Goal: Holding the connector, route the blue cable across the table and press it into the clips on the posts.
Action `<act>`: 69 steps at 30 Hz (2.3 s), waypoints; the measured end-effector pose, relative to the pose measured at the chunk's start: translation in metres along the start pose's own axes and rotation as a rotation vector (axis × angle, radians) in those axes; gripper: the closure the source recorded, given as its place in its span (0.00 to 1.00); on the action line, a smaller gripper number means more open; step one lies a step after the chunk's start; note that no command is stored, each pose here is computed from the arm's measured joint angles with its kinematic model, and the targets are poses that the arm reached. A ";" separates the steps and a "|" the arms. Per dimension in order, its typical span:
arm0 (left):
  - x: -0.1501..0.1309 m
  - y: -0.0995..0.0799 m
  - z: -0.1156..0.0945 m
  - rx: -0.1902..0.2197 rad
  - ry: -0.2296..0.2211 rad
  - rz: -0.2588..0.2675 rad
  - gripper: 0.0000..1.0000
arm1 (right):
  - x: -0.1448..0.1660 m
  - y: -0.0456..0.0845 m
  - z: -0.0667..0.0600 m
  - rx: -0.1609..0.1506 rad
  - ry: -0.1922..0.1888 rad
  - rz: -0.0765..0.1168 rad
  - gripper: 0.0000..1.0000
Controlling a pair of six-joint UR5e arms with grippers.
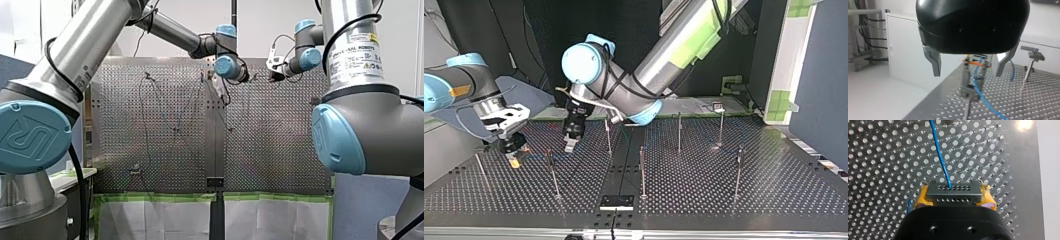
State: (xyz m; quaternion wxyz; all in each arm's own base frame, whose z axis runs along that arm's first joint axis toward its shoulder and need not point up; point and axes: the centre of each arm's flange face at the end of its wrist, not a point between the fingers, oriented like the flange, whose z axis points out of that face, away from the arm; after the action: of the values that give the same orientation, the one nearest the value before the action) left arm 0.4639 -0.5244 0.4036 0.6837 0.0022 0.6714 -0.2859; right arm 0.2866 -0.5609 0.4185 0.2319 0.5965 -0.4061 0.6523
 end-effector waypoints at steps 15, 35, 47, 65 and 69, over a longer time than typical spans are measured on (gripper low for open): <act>-0.048 0.004 -0.045 -0.072 -0.146 0.018 0.00 | 0.000 -0.001 0.000 0.001 0.000 0.000 1.00; -0.007 0.006 -0.098 -0.075 -0.189 -0.104 0.00 | -0.002 -0.007 0.001 0.011 -0.006 -0.002 1.00; 0.090 0.052 -0.110 -0.162 -0.127 -0.076 0.00 | -0.001 -0.005 0.000 0.007 -0.004 -0.004 1.00; 0.139 0.088 -0.154 -0.165 -0.124 -0.061 0.00 | 0.000 -0.001 0.000 -0.006 -0.002 -0.003 1.00; 0.147 0.095 -0.163 -0.163 -0.124 -0.063 0.00 | 0.000 0.000 -0.001 -0.012 -0.001 -0.003 1.00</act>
State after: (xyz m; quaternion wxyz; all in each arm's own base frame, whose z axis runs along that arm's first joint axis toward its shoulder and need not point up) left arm 0.3419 -0.4390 0.2164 0.7124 -0.0922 0.6487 -0.2512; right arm 0.2864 -0.5603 0.4186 0.2361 0.5961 -0.4094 0.6491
